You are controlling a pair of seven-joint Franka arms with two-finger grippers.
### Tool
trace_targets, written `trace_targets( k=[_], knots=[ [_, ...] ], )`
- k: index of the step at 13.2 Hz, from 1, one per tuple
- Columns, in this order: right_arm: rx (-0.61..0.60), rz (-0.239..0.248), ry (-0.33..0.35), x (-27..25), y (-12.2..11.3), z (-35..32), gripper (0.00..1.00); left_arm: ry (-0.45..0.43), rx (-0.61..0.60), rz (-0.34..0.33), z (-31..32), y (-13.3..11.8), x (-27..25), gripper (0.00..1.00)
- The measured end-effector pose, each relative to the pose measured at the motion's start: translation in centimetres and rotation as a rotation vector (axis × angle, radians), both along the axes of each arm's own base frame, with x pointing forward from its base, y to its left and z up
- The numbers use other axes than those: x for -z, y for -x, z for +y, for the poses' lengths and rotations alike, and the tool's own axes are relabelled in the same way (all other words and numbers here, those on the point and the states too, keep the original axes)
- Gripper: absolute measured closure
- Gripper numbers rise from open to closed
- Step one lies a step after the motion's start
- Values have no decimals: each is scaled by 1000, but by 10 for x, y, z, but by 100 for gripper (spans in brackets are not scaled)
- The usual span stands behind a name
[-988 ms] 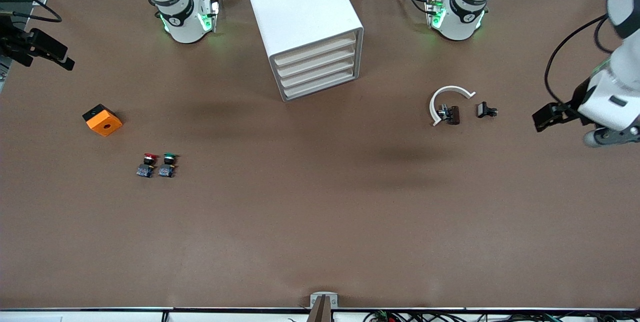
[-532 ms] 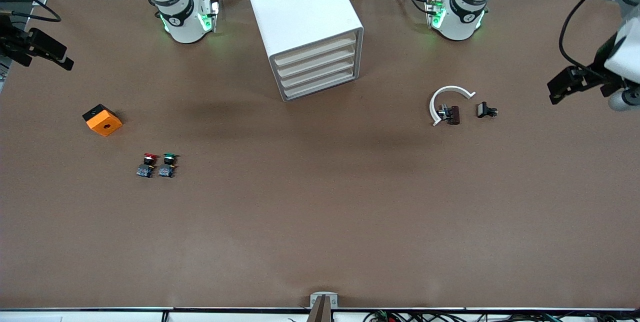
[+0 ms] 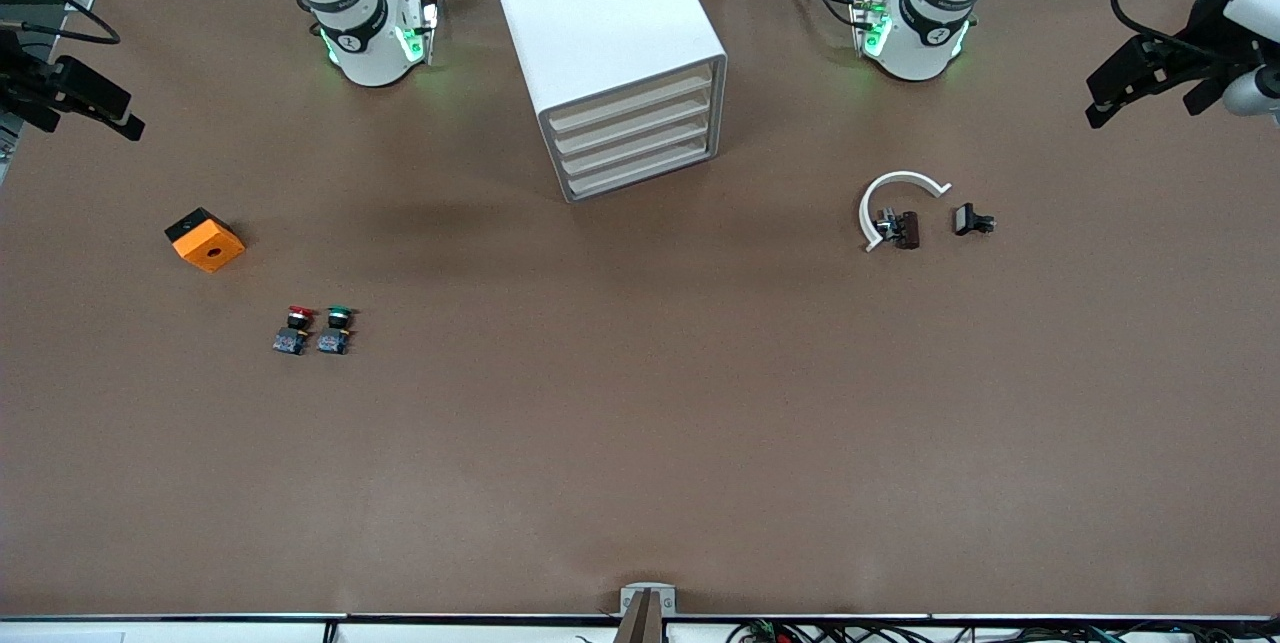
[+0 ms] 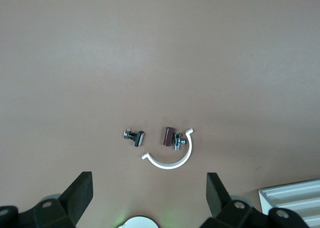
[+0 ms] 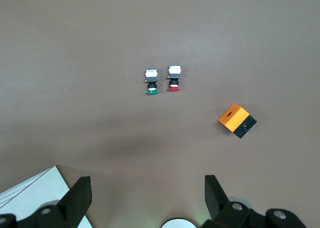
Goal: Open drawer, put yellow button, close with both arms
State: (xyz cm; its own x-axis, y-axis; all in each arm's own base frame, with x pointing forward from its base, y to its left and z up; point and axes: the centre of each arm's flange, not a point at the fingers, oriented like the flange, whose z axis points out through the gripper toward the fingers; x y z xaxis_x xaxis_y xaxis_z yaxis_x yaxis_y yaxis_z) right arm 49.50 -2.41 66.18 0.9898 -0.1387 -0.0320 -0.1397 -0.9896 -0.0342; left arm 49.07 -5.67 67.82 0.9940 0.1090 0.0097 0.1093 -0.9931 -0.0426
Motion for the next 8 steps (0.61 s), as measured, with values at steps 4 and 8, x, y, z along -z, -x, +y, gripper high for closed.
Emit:
trace_targets(
  k=[4, 8],
  knots=[
    [0, -1, 1, 0, 0, 0, 0, 1, 32, -21, 6, 5, 20, 0],
    [0, -1, 1, 0, 0, 0, 0, 3, 60, -33, 9, 2, 25, 0]
  ],
)
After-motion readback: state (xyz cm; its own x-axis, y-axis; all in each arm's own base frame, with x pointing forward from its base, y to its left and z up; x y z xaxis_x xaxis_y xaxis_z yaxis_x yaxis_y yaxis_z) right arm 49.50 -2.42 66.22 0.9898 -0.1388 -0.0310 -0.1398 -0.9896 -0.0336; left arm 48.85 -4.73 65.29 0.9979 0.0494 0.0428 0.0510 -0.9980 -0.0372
